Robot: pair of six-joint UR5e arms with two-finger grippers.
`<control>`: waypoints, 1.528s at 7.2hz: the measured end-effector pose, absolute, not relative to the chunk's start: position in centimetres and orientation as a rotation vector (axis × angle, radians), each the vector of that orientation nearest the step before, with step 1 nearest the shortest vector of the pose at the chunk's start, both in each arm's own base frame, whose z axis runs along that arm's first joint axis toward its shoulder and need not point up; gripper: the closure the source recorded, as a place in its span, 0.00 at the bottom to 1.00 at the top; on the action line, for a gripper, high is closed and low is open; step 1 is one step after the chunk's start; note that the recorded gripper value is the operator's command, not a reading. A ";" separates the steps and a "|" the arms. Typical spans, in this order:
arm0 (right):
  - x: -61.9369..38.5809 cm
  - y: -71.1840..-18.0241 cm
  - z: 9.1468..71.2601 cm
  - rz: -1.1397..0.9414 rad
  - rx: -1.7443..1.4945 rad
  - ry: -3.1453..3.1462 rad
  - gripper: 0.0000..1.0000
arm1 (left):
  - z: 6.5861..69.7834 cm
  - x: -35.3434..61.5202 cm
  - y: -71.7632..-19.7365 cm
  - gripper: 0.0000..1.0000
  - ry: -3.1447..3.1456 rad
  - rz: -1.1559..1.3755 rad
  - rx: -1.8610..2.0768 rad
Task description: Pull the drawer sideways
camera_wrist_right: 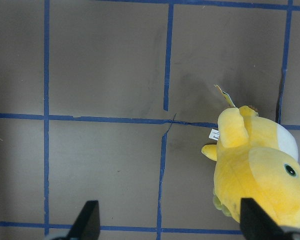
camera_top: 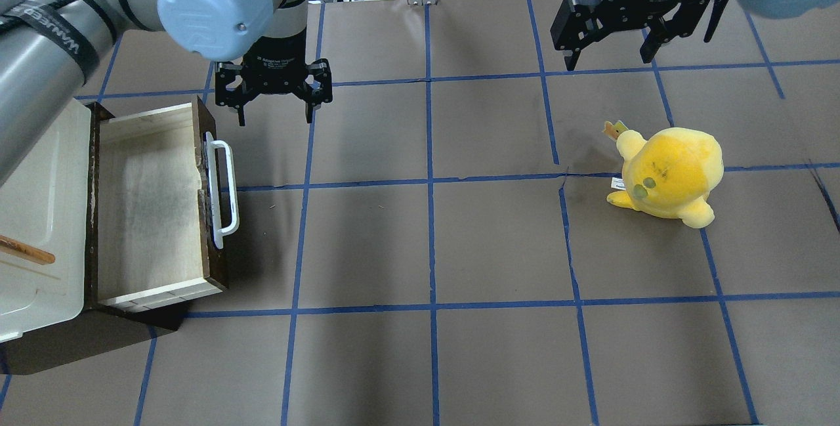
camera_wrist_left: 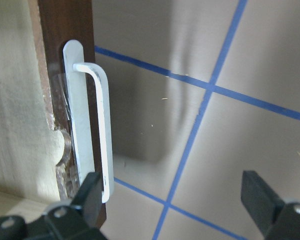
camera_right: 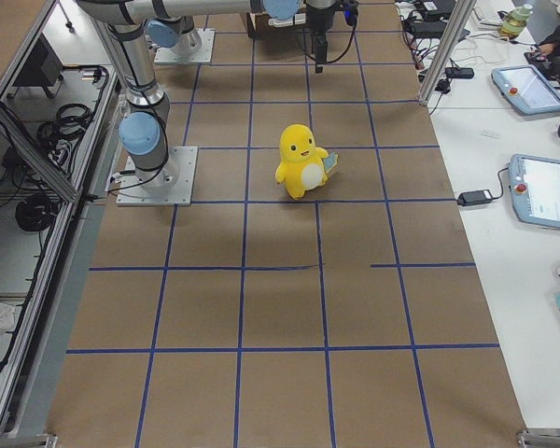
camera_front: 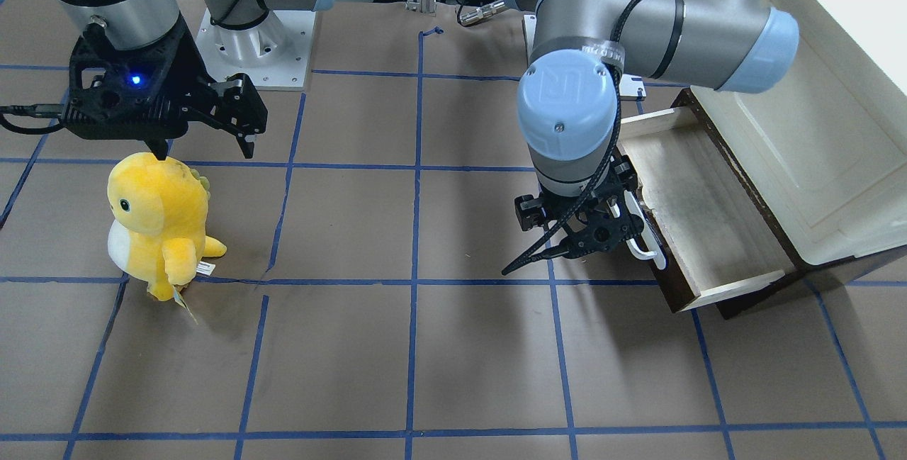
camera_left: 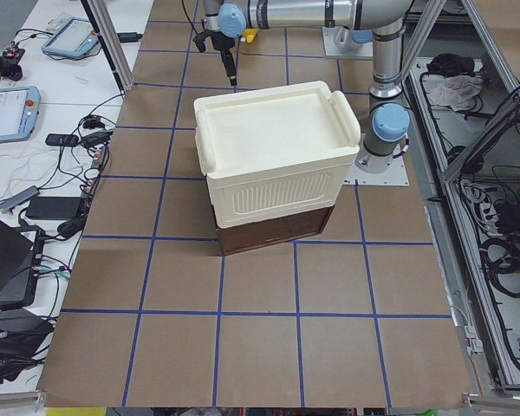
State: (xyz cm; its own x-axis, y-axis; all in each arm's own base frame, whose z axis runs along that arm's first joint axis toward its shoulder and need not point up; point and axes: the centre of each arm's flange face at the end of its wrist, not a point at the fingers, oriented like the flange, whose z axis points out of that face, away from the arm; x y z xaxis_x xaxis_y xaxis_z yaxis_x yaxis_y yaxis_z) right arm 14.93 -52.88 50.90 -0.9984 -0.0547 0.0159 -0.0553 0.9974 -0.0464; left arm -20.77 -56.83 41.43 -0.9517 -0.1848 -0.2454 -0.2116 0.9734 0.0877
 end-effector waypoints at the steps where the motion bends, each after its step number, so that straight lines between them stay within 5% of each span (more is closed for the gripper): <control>1: 14.9 -52.9 50.9 0.073 0.086 -3.125 0.00 | 44.2 -19.8 -56.7 0.00 2.990 0.135 -0.285; 6: 14.9 -52.9 50.9 0.073 0.086 -3.126 0.00 | 51.5 -11.0 -55.4 0.00 3.173 -0.051 -0.295; 11: 14.9 -52.9 50.9 0.073 0.086 -3.126 0.00 | 50.3 -9.8 -51.7 0.00 3.166 -0.152 -0.180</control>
